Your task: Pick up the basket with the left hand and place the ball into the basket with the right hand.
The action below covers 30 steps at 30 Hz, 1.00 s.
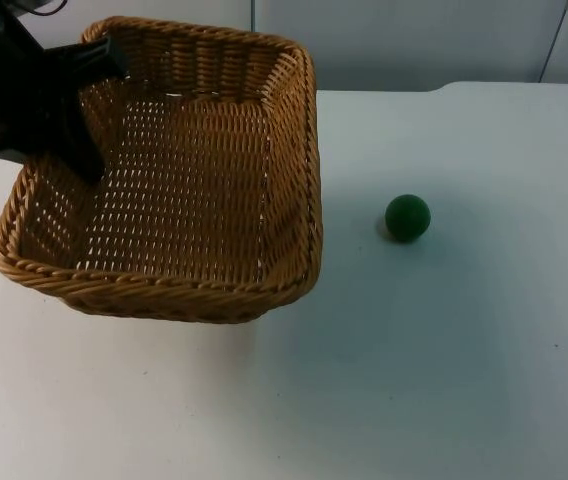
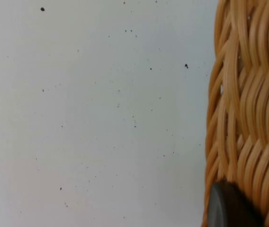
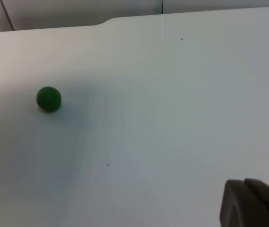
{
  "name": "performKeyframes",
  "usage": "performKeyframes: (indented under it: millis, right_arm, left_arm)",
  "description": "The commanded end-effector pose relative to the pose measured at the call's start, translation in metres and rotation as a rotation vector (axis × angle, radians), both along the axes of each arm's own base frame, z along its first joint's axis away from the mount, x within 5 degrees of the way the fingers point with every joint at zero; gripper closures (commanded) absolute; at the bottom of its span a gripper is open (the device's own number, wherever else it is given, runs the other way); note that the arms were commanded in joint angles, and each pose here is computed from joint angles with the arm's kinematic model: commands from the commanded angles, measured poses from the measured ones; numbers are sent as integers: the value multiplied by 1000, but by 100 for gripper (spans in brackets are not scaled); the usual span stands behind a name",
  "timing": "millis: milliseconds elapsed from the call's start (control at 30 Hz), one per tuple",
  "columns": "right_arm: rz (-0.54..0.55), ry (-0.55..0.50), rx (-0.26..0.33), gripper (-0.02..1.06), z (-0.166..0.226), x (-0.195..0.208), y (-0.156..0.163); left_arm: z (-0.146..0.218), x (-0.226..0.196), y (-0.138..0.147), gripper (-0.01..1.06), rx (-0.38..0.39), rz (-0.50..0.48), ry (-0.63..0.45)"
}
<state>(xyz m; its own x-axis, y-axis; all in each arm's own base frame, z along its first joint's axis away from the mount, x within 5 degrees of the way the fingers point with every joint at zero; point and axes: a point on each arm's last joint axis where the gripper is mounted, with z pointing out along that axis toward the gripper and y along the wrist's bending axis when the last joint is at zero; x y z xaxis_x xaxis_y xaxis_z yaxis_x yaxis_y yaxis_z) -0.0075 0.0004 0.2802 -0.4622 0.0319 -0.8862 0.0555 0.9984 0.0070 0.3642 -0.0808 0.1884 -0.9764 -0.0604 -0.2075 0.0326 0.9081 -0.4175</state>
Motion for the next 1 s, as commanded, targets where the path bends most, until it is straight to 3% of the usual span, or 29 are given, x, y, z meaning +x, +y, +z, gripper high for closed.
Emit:
performKeyframes:
  millis: [0,967]
  right_arm:
    - [6,1,-7,105,-2,1,0]
    - [6,1,-7,105,-2,1,0]
  left_arm:
    - [6,1,-1,105,-25,23,-19]
    - [7,1,-1,105,-25,23,-20]
